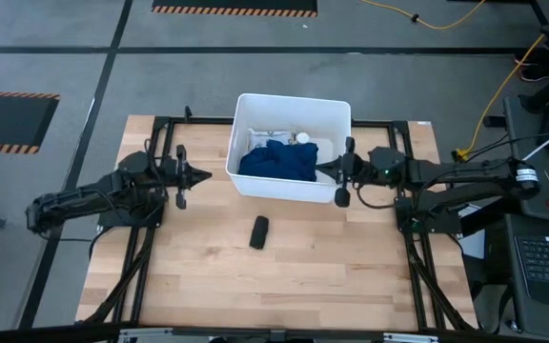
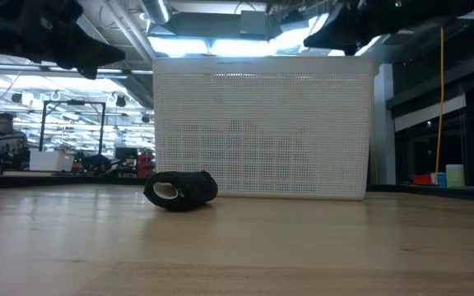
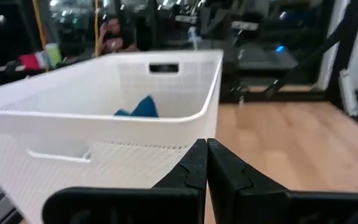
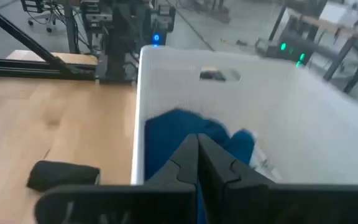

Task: Pick & place medical supplies in basket/bin
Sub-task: Put the black bandage into the white bin

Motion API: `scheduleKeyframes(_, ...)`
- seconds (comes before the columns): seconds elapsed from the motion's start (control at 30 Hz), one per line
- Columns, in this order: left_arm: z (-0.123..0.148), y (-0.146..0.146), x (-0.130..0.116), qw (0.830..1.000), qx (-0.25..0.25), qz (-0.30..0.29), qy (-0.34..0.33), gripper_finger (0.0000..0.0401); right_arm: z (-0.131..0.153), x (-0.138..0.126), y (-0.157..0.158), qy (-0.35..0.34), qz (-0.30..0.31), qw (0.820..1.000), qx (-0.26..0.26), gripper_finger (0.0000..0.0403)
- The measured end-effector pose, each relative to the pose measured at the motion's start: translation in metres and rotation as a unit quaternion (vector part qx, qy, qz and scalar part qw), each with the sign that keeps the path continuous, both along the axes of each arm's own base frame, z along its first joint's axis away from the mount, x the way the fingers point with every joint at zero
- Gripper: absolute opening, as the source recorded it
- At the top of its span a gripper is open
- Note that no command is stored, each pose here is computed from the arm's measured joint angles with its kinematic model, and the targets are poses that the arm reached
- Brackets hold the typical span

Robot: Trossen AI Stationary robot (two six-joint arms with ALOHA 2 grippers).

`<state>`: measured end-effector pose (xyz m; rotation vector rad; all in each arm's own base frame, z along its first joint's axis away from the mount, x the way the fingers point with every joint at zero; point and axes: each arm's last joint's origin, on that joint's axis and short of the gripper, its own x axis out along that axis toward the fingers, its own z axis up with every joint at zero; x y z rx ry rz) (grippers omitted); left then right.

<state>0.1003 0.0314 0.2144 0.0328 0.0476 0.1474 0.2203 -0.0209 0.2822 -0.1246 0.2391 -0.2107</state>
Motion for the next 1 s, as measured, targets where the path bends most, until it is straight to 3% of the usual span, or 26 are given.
scheduleKeyframes(0.43,0.034,-0.022,0.033,0.992,0.008,0.035,0.122,0.0002,-0.01,0.0,0.027,-0.005,0.06,0.998,0.004,0.0007)
scheduleKeyframes(0.63,0.044,-0.052,0.05,0.986,0.016,0.045,0.162,0.0002,-0.016,-0.003,0.045,0.028,0.098,0.995,0.013,0.0003)
scheduleKeyframes(0.77,0.047,-0.076,0.061,0.978,-0.003,0.068,0.197,0.0001,-0.019,-0.002,0.055,0.034,0.093,0.995,0.019,0.0006)
scheduleKeyframes(1.0,0.059,-0.122,0.086,0.971,-0.037,0.059,0.229,0.0001,-0.033,0.006,0.068,0.07,0.106,0.992,0.015,0.0006)
